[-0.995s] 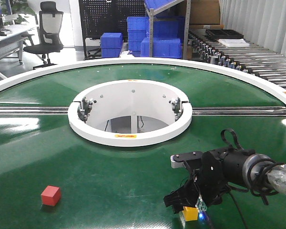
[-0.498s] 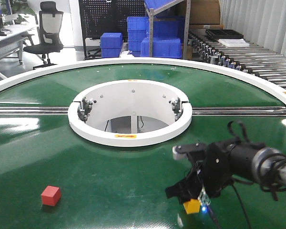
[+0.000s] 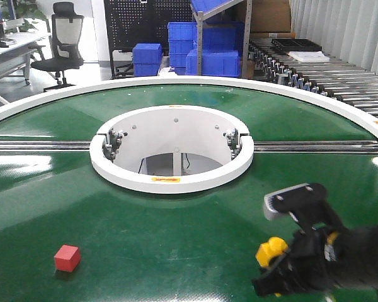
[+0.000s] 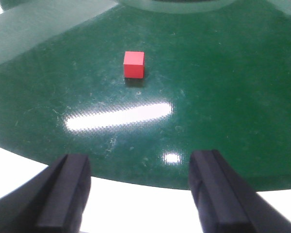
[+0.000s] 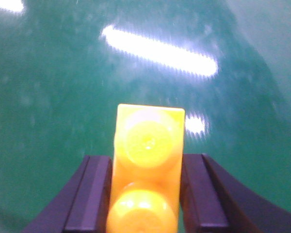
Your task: Pick red and yellow blocks into blue bin
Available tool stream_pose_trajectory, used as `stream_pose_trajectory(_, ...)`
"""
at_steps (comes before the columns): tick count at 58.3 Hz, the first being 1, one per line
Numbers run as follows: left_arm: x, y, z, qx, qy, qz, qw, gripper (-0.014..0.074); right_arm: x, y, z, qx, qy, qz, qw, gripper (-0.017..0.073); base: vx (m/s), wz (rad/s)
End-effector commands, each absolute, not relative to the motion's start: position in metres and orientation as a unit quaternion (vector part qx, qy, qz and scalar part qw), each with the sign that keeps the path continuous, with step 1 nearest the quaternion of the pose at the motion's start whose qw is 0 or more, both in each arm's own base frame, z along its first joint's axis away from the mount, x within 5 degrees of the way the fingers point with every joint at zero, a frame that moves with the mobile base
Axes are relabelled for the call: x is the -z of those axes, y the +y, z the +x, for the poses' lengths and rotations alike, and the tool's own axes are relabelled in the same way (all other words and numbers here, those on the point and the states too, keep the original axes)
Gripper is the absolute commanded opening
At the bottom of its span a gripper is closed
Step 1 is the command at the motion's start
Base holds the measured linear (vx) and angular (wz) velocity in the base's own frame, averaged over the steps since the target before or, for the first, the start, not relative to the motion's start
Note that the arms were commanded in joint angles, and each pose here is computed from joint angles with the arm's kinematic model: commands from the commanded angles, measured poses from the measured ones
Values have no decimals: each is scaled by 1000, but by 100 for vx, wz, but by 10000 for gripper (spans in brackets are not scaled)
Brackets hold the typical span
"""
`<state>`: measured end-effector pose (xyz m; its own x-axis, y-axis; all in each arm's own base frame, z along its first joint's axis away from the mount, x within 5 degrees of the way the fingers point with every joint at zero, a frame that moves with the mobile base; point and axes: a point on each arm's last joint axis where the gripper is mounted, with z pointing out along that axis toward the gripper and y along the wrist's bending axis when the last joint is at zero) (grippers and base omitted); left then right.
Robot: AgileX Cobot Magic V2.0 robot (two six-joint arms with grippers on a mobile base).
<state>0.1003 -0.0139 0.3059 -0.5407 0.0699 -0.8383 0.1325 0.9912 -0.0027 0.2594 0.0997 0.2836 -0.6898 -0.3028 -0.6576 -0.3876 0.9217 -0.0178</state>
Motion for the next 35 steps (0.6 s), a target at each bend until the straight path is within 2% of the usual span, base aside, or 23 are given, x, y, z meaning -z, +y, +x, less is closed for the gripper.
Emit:
stream_pose_trajectory(1, -322, -16, 105, 42, 849, 58, 523, 537, -304, 92, 243, -67, 892, -186, 407, 271, 0, 0)
stream_pose_trajectory(10, -323, -16, 105, 42, 851, 58, 520, 546, -301, 85, 225, -66, 895, -187, 401, 271, 0, 0)
stream_pose_trajectory(18, -329, -17, 115, 39, 863, 59, 501, 613, -301, 83, 219, -63, 901, -189, 384, 271, 0, 0)
stream_pose_trajectory(26, -338, -22, 142, 37, 881, 61, 469, 676, -300, 83, 218, -62, 904, -189, 377, 271, 0, 0)
stream_pose_trajectory(35, -334, -29, 190, 32, 906, 63, 417, 676, -300, 83, 218, -62, 904, -189, 377, 271, 0, 0)
